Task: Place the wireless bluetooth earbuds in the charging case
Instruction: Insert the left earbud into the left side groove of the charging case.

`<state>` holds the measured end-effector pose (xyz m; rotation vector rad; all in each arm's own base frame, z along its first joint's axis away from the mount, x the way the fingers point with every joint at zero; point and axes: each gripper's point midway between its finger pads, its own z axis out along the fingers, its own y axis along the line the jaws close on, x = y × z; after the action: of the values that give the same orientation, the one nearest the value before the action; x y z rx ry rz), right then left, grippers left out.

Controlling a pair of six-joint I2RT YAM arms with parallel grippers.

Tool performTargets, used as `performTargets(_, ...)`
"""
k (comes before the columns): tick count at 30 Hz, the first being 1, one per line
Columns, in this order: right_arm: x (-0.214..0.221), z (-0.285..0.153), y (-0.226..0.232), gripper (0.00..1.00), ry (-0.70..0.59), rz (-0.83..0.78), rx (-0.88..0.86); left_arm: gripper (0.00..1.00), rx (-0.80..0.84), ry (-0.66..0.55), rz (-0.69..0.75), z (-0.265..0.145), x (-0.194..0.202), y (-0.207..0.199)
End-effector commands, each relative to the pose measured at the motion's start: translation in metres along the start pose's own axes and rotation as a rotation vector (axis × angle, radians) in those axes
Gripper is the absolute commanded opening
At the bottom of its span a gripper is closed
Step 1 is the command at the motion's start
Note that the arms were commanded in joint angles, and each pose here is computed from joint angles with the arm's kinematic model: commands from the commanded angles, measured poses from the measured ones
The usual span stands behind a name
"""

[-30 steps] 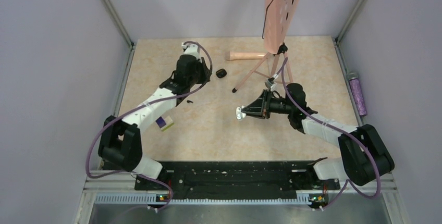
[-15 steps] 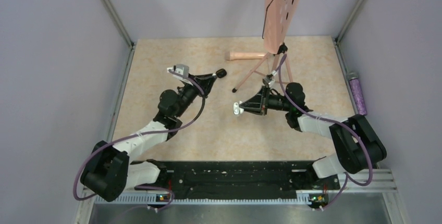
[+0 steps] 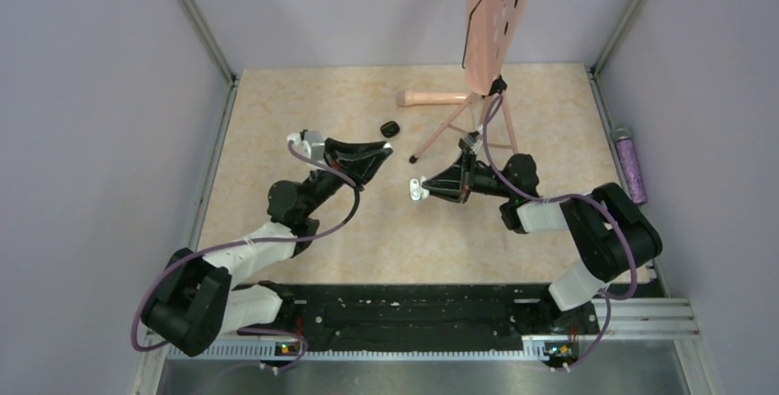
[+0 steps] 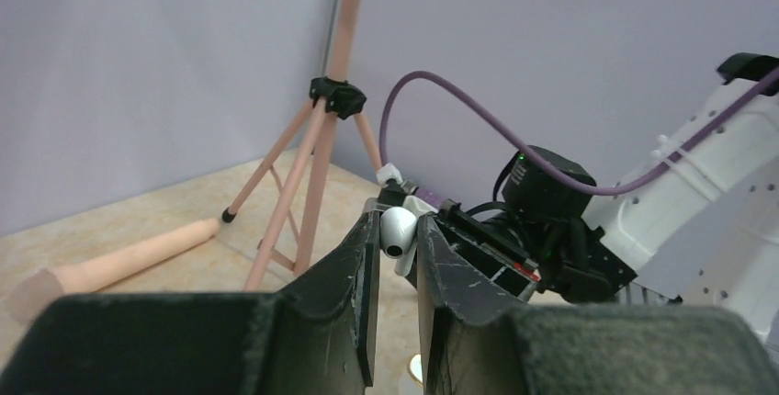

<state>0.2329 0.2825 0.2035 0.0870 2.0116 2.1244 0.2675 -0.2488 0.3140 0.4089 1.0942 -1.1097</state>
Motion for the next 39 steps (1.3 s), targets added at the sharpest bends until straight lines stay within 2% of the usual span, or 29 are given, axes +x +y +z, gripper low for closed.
performTargets(1, -0.001, -0.001, 0.023, 0.0, 0.01, -0.086, -0.088, 0.09, 0.161, -0.02, 0.015, 0.003, -0.009, -0.031)
performTargets(14, -0.002, -0.001, 0.03, 0.0, 0.003, -0.085, -0.1, 0.07, 0.274, 0.075, -0.013, 0.006, 0.019, -0.051)
performTargets(26, 0.0, -0.002, 0.034, 0.0, 0.002, -0.092, -0.102, 0.06, 0.301, 0.168, 0.033, 0.011, 0.049, -0.049)
performTargets(39, 0.0, -0.003, 0.038, 0.0, 0.002, -0.096, -0.107, 0.03, 0.301, 0.203, 0.033, 0.013, 0.064, -0.044)
